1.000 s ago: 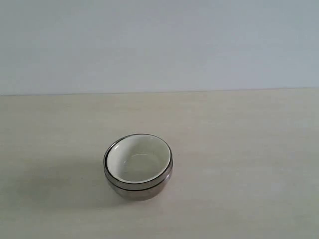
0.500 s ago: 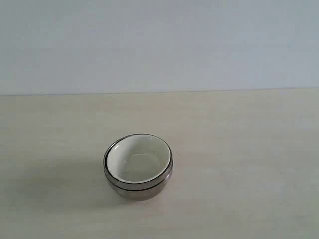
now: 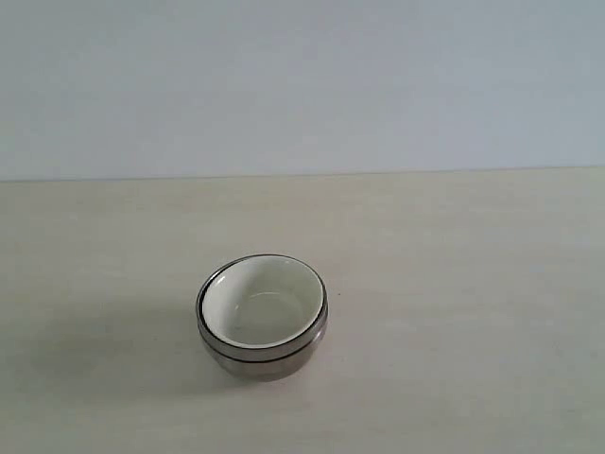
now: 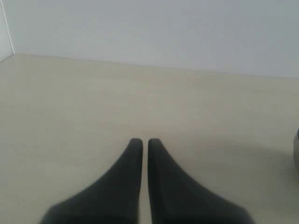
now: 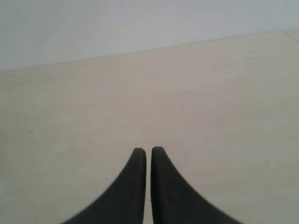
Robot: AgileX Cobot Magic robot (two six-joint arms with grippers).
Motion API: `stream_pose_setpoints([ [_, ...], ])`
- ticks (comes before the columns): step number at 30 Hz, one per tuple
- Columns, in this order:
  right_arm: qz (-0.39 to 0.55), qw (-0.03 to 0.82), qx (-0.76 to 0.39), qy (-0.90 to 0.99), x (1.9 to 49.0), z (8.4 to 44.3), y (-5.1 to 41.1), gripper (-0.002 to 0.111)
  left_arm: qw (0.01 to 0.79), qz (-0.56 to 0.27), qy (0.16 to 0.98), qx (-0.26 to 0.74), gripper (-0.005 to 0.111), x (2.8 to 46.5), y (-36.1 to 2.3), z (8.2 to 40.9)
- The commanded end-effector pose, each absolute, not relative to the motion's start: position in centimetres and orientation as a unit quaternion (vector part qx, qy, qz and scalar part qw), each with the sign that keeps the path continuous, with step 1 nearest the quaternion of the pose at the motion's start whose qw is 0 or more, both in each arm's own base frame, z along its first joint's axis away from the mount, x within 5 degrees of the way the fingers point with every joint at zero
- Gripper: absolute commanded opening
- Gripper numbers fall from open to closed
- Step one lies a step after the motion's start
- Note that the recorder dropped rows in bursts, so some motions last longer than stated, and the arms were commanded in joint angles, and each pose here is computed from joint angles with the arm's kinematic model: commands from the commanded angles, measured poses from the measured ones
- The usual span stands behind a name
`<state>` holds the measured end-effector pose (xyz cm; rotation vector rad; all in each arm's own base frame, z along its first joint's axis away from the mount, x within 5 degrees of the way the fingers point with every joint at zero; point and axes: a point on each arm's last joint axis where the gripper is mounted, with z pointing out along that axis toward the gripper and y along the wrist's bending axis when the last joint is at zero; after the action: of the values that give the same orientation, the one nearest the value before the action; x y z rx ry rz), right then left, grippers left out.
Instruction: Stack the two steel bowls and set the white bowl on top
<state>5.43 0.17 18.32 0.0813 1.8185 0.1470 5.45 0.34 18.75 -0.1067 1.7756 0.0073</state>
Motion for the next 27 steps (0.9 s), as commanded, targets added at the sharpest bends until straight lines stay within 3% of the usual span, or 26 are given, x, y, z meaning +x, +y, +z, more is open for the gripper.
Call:
stream_pose_setpoints([
  [1,0.035,0.605,0.009,0.795,5.33,18.12,0.06,0.0,0.63,0.007,0.776,-0.046,0.004,5.44,0.37,18.64],
  [27,0.035,0.603,0.01,0.797,5.31,18.06,0.06,0.0,0.63,0.007,0.776,-0.046,0.004,5.44,0.37,18.64],
])
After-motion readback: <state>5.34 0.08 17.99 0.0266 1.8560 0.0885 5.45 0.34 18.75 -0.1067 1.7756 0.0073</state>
